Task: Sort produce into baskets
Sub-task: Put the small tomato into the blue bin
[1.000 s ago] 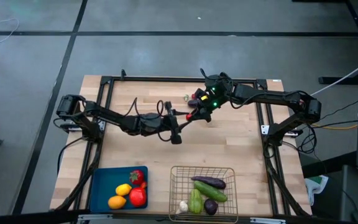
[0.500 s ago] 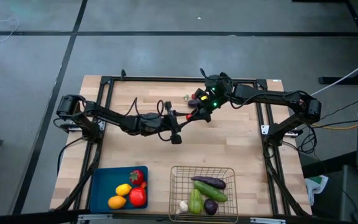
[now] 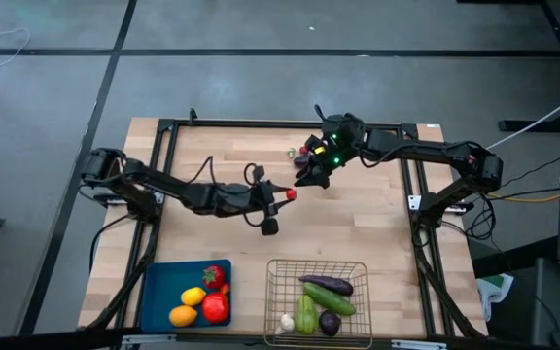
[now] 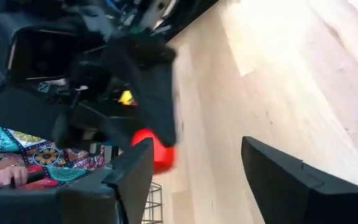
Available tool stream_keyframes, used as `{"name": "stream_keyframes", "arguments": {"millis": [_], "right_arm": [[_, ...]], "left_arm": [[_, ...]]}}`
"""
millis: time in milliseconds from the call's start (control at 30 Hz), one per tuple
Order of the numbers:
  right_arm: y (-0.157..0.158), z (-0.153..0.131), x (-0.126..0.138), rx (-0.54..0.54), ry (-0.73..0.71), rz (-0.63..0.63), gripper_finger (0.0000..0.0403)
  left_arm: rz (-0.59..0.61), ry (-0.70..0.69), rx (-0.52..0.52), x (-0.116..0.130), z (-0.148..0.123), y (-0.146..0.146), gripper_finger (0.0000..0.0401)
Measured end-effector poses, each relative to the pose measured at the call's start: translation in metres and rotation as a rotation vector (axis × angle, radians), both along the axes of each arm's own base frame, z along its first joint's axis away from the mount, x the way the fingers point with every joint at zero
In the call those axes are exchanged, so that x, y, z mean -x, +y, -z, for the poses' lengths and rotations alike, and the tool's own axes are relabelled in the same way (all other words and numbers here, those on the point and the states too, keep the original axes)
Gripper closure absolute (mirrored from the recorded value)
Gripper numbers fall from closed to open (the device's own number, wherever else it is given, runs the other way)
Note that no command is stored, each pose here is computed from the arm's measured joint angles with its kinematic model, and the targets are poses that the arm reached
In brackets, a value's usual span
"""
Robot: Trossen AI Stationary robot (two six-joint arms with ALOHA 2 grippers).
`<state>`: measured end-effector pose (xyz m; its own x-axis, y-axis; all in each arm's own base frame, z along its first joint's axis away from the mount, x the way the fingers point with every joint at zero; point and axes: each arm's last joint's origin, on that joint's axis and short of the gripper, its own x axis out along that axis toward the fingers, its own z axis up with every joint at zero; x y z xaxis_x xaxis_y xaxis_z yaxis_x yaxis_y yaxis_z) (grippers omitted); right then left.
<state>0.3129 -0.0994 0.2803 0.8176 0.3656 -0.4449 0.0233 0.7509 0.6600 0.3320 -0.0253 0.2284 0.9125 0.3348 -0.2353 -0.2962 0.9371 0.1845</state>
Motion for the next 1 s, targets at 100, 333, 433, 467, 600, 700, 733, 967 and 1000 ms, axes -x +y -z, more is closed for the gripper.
{"name": "stream_keyframes", "arguments": {"millis": [100, 333, 433, 467, 600, 700, 733, 967, 1000], "right_arm": [[-0.002, 0.0, 0.001, 0.021, -0.01, -0.005, 0.0162], [-0.006, 0.001, 0.002, 0.095, -0.022, -0.011, 0.0162], [-0.006, 0.001, 0.002, 0.098, -0.02, -0.007, 0.0162], [-0.006, 0.001, 0.002, 0.099, -0.018, -0.005, 0.0162], [-0.007, 0.002, 0.002, 0.112, -0.009, 0.012, 0.0162], [-0.007, 0.003, 0.003, 0.155, 0.006, 0.029, 0.0162], [-0.008, 0.004, 0.003, 0.175, 0.011, 0.032, 0.0162], [-0.008, 0.01, 0.007, 0.265, 0.088, 0.058, 0.0162], [-0.008, 0.011, 0.008, 0.273, 0.101, 0.06, 0.0162]], "left_arm": [[-0.002, 0.025, 0.082, 0.009, -0.004, -0.007, 0.0276], [0.082, 0.153, 0.462, 0.048, -0.019, -0.033, 0.0276], [0.174, 0.282, 0.731, 0.068, -0.023, -0.048, 0.0276], [0.197, 0.332, 0.814, 0.075, -0.024, -0.054, 0.0276], [0.218, 0.534, 1.073, 0.098, -0.023, -0.077, 0.0276], [0.172, 0.64, 1.159, 0.11, -0.018, -0.094, 0.0276], [0.157, 0.671, 1.17, 0.114, -0.017, -0.099, 0.0276], [0.031, 0.816, 1.207, 0.134, -0.008, -0.113, 0.0276], [0.01, 0.828, 1.215, 0.136, -0.007, -0.114, 0.0276]]}}
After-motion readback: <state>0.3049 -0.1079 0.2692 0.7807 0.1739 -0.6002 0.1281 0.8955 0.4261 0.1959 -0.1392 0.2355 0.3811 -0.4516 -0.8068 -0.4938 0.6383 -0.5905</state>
